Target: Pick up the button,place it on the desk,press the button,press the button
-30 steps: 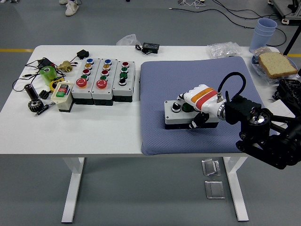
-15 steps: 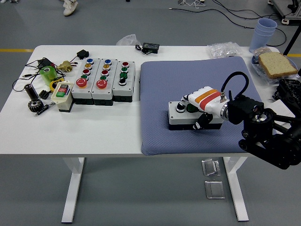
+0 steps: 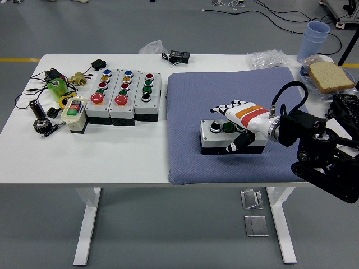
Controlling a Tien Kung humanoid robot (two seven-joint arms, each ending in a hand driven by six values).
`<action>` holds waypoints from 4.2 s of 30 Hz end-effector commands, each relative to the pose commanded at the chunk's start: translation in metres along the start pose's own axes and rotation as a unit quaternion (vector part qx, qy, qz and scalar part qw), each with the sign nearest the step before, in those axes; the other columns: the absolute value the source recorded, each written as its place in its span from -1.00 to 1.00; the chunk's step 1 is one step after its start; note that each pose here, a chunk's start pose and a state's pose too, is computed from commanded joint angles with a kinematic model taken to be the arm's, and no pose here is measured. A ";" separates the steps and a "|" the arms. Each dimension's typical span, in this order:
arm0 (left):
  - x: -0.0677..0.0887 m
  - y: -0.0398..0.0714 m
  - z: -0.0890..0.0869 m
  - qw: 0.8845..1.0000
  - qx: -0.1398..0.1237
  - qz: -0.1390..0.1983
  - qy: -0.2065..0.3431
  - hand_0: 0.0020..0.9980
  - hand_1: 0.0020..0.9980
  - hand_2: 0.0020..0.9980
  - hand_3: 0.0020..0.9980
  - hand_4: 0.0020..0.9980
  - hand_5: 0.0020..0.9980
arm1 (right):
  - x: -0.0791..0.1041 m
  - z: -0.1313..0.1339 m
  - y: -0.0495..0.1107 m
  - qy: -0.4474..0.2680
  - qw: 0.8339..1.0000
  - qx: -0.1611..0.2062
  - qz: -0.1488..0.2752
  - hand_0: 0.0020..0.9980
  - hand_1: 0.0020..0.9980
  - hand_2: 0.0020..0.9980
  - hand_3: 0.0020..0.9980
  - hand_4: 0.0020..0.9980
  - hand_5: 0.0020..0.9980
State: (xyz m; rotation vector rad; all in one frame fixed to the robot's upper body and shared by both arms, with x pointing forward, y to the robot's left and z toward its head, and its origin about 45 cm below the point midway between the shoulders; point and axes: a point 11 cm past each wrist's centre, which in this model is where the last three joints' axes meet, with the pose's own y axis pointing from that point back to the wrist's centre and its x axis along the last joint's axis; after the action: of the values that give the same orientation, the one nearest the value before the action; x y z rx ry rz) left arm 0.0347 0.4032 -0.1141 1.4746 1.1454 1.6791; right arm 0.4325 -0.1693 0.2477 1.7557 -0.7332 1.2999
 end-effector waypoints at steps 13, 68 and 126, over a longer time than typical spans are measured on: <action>0.001 -0.001 -0.006 1.000 0.004 0.000 -0.006 0.07 -0.16 -0.17 -0.17 -0.48 -0.05 | 0.035 0.058 0.100 -0.229 0.948 -0.119 0.187 -0.15 -0.45 -0.10 0.44 -0.10 -0.83; 0.000 -0.001 -0.004 1.000 0.002 -0.001 0.000 0.07 -0.16 -0.16 -0.16 -0.49 -0.03 | -0.039 0.038 0.075 -0.173 0.964 -0.201 0.024 -0.73 -1.00 -0.52 0.51 -0.29 -1.00; -0.001 0.001 0.003 1.000 -0.003 -0.003 0.008 0.07 -0.16 -0.16 -0.17 -0.49 -0.04 | -0.019 0.000 0.059 -0.195 0.966 -0.157 0.066 -0.72 -1.00 -0.52 0.47 -0.24 -1.00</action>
State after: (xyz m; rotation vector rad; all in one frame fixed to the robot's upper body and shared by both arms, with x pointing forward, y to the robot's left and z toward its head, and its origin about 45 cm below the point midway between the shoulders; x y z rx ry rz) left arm 0.0380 0.4029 -0.1140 1.4545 1.1517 1.6926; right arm 0.3787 -0.1993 0.2456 1.7357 -1.2261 0.8640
